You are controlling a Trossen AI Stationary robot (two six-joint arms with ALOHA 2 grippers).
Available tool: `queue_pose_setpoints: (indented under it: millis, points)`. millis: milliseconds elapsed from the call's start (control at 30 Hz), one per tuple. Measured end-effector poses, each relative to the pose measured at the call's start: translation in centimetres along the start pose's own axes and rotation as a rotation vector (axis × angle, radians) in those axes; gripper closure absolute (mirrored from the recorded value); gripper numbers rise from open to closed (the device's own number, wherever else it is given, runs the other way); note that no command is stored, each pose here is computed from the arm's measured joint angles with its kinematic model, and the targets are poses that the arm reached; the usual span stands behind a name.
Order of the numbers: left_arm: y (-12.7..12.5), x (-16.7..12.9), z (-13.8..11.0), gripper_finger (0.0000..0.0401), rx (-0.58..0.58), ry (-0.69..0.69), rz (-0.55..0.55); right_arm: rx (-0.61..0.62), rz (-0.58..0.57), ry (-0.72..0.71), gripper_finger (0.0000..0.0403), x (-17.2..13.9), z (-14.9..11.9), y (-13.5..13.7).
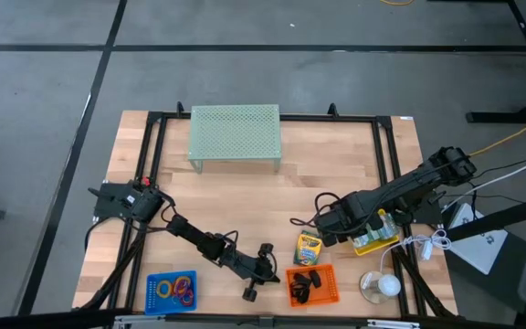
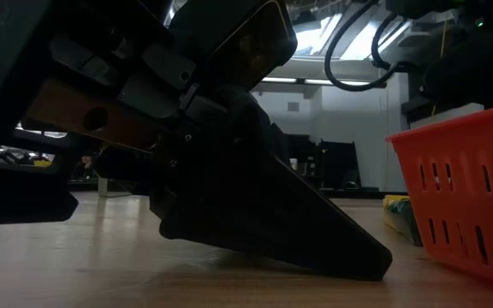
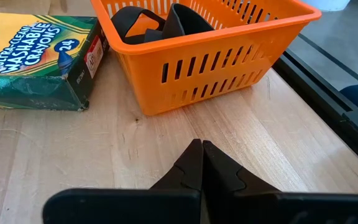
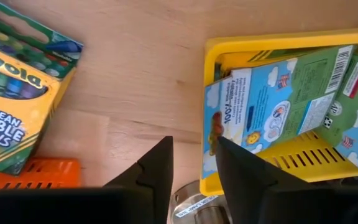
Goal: Pick & Place Office Desk Supplies
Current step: Put the box of crayons into the yellow bin
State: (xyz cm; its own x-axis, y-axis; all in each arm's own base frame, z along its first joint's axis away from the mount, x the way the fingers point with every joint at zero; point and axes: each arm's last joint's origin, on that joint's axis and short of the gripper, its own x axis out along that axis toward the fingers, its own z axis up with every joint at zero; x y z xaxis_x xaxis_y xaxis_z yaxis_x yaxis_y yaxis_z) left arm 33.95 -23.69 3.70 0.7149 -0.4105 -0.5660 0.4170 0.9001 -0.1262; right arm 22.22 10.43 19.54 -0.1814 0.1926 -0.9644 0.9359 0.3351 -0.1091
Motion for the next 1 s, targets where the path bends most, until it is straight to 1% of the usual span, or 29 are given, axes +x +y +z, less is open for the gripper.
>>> queue_pose_setpoints:
  millis: [267, 400, 533, 700, 767, 867, 1000]
  points:
    - [0.0, 0.0, 0.0, 0.0398, 0.000, 0.000, 0.000, 0.005, -0.004, 0.000, 0.0324, 0.0, 0.0, 0.0]
    - [0.0, 0.0, 0.0, 0.0398, 0.000, 0.000, 0.000, 0.014, -0.010, 0.002, 0.0329, 0.2, 0.0, -0.1]
    - [0.0, 0.0, 0.0, 0.0398, 0.000, 0.002, -0.001, 0.028, -0.043, 0.032, 0.0319, 1.1, 0.0, -0.6]
    - [-0.1, 0.0, 0.0, 0.0398, 0.002, 0.004, 0.000, 0.015, -0.041, 0.073, 0.0286, 1.8, -0.1, -0.8]
    - [-0.1, 0.0, 0.0, 0.0398, 0.002, 0.004, 0.000, 0.013, -0.042, 0.067, 0.0282, 1.9, -0.2, -0.8]
    - [-0.1, 0.0, -0.1, 0.0398, 0.002, 0.005, 0.000, 0.008, -0.040, 0.051, 0.0295, 1.9, -0.1, -0.8]
    - [-0.1, 0.0, 0.0, 0.0398, 0.002, 0.004, 0.001, -0.008, -0.036, 0.050, 0.0332, 1.9, -0.1, -0.8]
